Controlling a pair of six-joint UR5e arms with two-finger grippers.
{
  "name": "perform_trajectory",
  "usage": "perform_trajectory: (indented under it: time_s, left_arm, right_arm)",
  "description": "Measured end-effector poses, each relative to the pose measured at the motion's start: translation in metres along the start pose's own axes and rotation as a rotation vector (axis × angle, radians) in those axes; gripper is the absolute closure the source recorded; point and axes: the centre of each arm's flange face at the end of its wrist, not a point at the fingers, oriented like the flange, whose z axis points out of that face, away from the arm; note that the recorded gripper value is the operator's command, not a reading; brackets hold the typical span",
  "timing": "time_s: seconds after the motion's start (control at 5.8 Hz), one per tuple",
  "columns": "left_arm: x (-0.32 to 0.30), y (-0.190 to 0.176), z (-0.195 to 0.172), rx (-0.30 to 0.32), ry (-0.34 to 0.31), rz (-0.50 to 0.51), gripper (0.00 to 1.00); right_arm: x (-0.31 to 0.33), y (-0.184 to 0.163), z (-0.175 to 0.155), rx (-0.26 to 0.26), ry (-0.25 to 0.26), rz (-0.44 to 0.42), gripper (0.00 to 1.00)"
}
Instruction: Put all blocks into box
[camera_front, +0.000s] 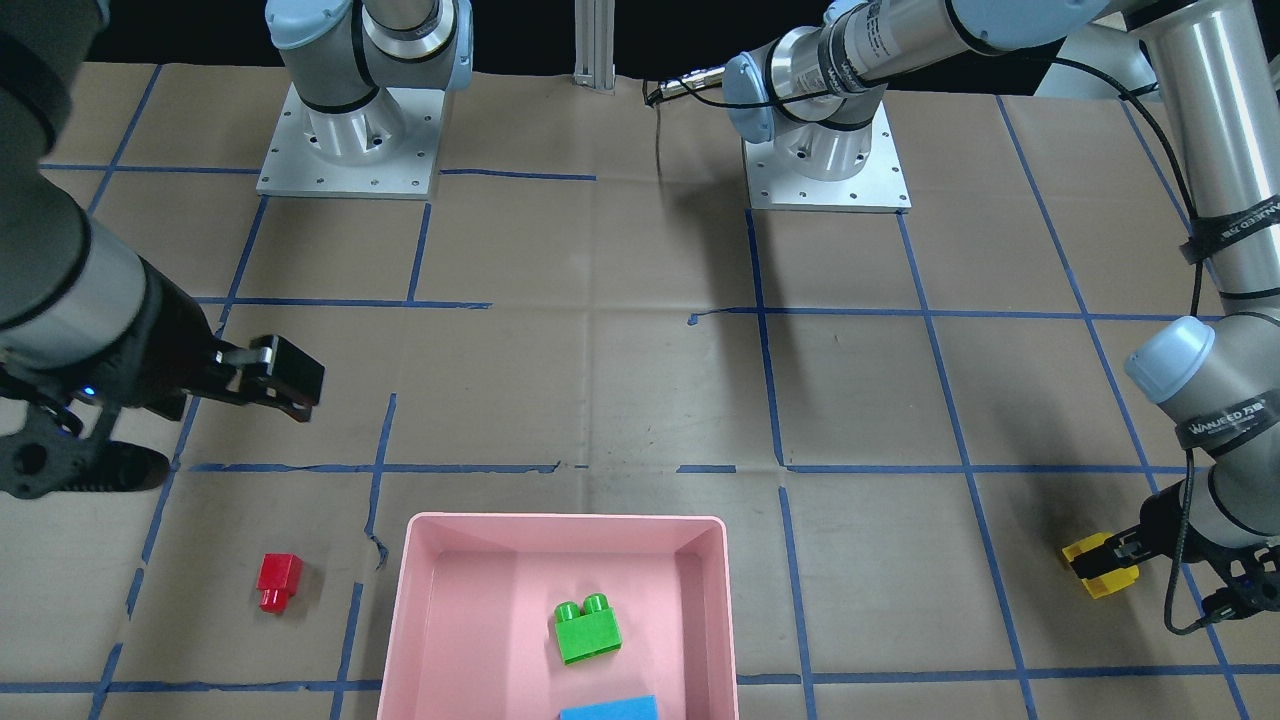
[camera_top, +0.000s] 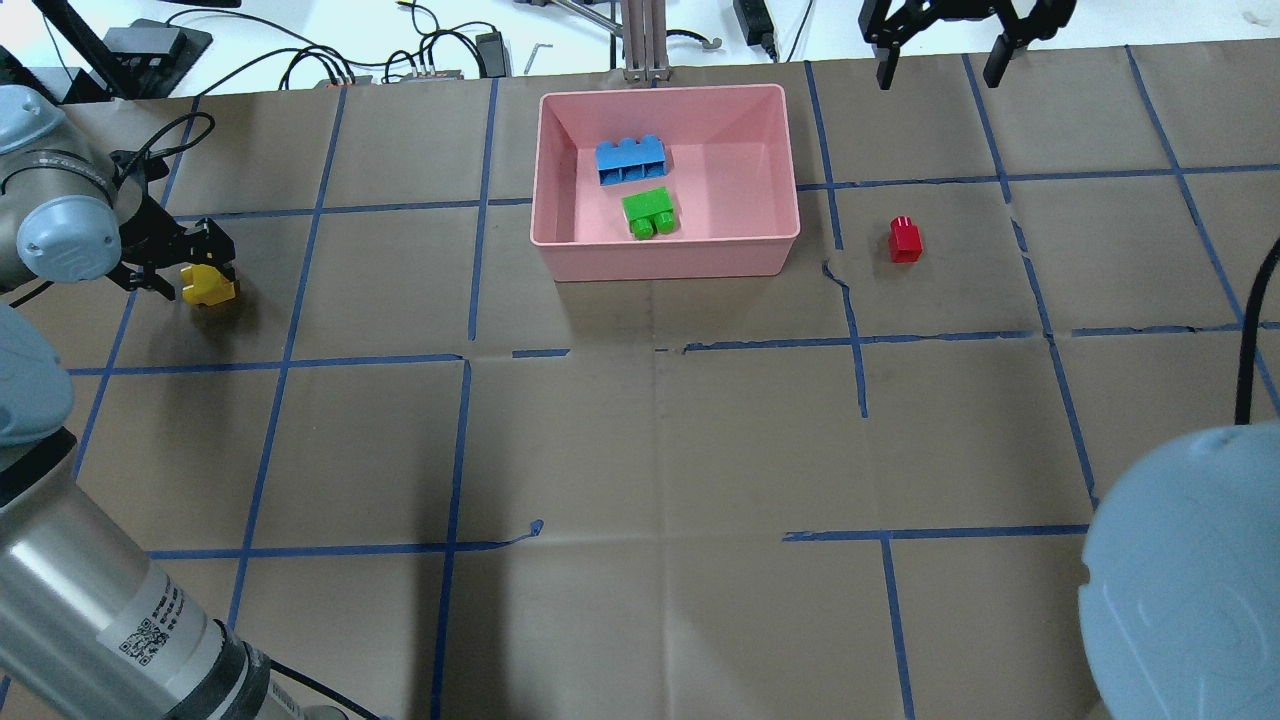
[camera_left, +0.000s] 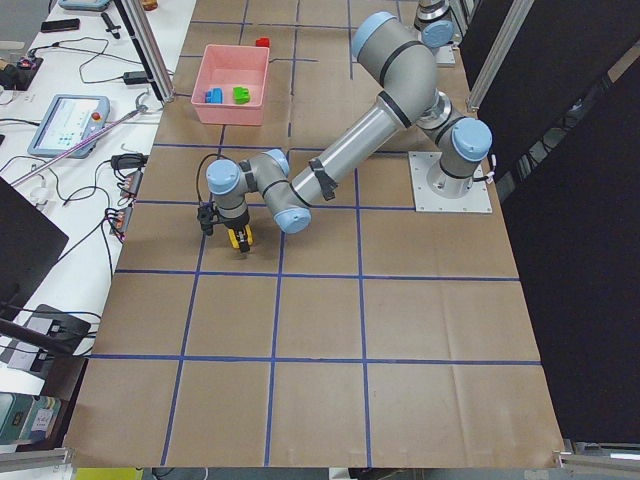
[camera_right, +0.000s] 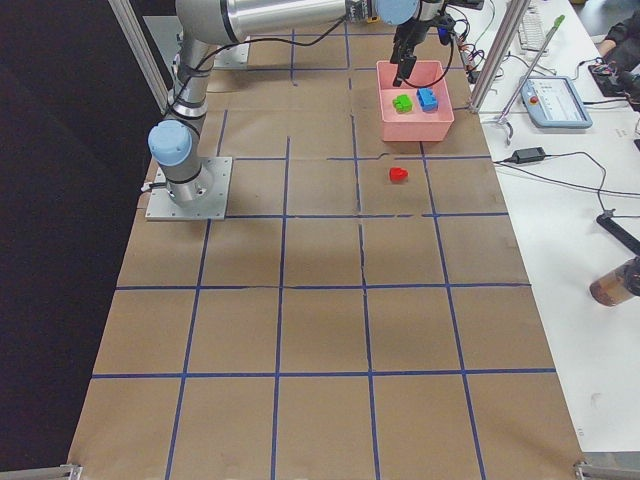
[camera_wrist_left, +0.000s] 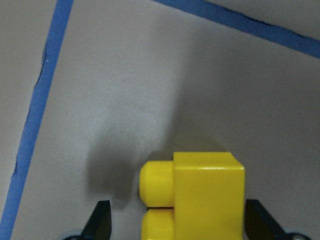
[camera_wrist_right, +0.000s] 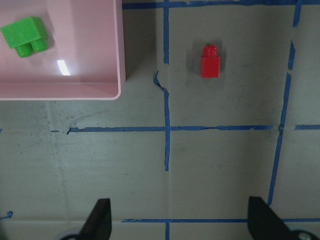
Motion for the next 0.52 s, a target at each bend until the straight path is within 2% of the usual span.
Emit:
perform_trajectory:
  time_s: [0.17,0.34,0.52]
  left_arm:
    - [0.0,-0.001,-0.002,0.005,0.0,-0.008,0.82]
    - [0.003,-0.003,-0.01,0.021,0.009,-0.035,0.82]
    - [0.013,-0.004,-0.038,0.062,0.033,-0.073,0.83]
  right_arm:
    - [0.013,-0.004,0.016,-0.013,0.001,0.008,0.01]
    - [0.03,-0.017,0.044,0.003,-0.002,0.021,0.01]
    - [0.042,-0.03,0.082,0.032,-0.002,0.033,0.01]
